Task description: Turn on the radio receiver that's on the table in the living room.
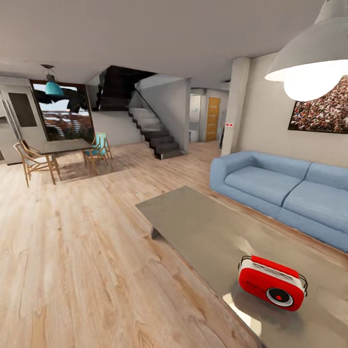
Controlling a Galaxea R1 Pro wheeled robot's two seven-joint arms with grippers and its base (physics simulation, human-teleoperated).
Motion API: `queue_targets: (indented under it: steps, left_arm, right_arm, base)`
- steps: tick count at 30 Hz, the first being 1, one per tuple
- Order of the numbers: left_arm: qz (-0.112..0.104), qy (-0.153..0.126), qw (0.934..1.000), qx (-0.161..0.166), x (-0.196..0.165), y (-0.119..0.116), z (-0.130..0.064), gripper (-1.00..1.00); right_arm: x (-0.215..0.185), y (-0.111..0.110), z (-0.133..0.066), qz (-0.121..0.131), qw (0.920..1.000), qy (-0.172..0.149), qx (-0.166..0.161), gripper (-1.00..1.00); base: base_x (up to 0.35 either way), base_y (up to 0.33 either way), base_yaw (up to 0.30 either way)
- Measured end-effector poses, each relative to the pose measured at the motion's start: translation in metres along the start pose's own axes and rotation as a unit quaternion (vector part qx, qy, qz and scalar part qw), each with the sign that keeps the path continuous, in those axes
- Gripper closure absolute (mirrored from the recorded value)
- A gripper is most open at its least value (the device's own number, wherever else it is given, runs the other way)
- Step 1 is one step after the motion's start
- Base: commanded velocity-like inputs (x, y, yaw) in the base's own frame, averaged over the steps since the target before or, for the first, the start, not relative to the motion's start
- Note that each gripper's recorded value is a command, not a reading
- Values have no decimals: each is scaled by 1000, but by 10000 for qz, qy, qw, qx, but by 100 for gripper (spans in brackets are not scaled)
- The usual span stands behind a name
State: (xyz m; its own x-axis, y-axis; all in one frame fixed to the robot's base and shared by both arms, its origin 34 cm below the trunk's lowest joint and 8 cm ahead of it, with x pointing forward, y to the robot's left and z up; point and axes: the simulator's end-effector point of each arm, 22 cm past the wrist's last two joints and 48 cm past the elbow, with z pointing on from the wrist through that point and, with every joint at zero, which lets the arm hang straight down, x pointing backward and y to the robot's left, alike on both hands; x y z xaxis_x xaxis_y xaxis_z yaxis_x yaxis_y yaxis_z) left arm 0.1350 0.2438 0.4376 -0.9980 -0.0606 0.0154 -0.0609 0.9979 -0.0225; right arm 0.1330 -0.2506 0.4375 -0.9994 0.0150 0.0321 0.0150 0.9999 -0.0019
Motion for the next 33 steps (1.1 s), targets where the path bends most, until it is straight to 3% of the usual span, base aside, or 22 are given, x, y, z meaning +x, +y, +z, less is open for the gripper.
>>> queue_targets:
  steps: [14,33]
  left_arm:
    - [1,-2,10000,3,0,0,0,-100]
    - [0,-17,10000,4,-1,-1,0,-100]
  right_arm:
    - [0,0,0,1,10000,0,0,-100]
    - [-1,0,0,-4,10000,-12,0,-100]
  base:
    - [304,0,-280]
    - [18,0,-177]
